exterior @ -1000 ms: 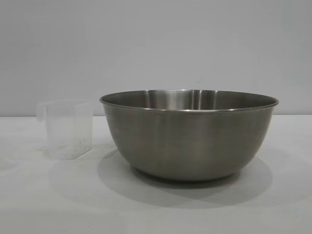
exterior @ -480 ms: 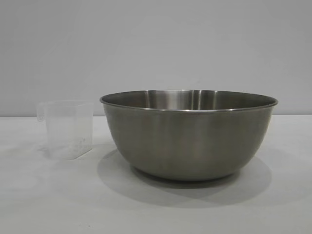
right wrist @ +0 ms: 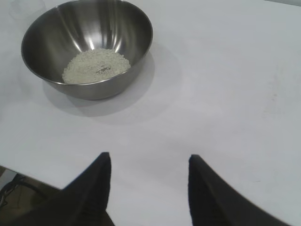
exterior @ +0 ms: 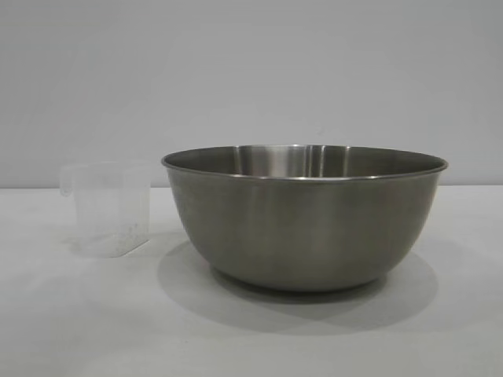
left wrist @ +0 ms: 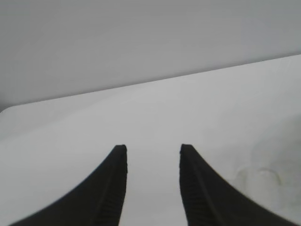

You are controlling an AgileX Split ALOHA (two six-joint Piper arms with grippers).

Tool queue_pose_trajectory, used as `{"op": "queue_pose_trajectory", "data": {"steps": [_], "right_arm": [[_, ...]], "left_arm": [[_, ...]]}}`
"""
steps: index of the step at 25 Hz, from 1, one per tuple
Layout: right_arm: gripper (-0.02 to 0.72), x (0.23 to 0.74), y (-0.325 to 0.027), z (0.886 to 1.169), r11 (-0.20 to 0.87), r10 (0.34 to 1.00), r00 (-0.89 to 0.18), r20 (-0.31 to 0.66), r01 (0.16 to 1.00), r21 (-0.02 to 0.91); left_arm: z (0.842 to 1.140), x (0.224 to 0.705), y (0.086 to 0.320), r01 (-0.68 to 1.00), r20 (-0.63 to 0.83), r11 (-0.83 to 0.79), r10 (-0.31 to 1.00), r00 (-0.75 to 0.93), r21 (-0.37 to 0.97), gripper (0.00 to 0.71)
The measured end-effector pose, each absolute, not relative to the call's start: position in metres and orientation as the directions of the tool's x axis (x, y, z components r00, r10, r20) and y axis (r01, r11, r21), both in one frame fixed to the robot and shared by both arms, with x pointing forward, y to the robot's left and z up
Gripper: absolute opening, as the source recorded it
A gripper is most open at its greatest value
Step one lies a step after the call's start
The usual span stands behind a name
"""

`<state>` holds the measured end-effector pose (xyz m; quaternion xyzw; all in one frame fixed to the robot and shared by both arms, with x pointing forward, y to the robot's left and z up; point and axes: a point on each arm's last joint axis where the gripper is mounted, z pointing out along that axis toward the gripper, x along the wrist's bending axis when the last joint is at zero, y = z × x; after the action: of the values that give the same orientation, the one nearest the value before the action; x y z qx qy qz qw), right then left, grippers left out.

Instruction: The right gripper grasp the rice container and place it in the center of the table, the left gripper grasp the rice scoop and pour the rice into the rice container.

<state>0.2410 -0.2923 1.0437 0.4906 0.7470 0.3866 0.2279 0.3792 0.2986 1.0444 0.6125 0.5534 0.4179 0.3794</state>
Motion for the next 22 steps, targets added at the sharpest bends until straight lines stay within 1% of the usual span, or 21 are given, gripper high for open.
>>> {"op": "queue_pose_trajectory", "data": {"steps": [5, 9, 15, 22], "right_arm": [[0.360, 0.241, -0.292, 1.044, 0.220, 0.909, -0.415, 0.039, 0.557, 0.801], [0.360, 0.241, -0.292, 1.044, 0.221, 0.910, -0.414, 0.037, 0.556, 0.801], [0.360, 0.241, -0.292, 1.044, 0.221, 0.910, -0.414, 0.037, 0.556, 0.801], [0.360, 0.241, -0.292, 1.044, 0.221, 0.910, -0.414, 0.037, 0.556, 0.801]], "left_arm": [[1.067, 0.335, 0.306, 0.398, 0.083, -0.066, 0.996, -0.026, 0.915, 0.225], [1.077, 0.307, 0.304, 0.419, 0.074, -0.071, 0.997, 0.009, 0.905, 0.225], [1.065, 0.275, 0.300, 0.517, 0.035, -0.062, 0.998, 0.061, 0.854, 0.225], [1.059, 0.245, 0.300, 0.468, 0.045, -0.078, 0.996, 0.081, 0.880, 0.225]]}}
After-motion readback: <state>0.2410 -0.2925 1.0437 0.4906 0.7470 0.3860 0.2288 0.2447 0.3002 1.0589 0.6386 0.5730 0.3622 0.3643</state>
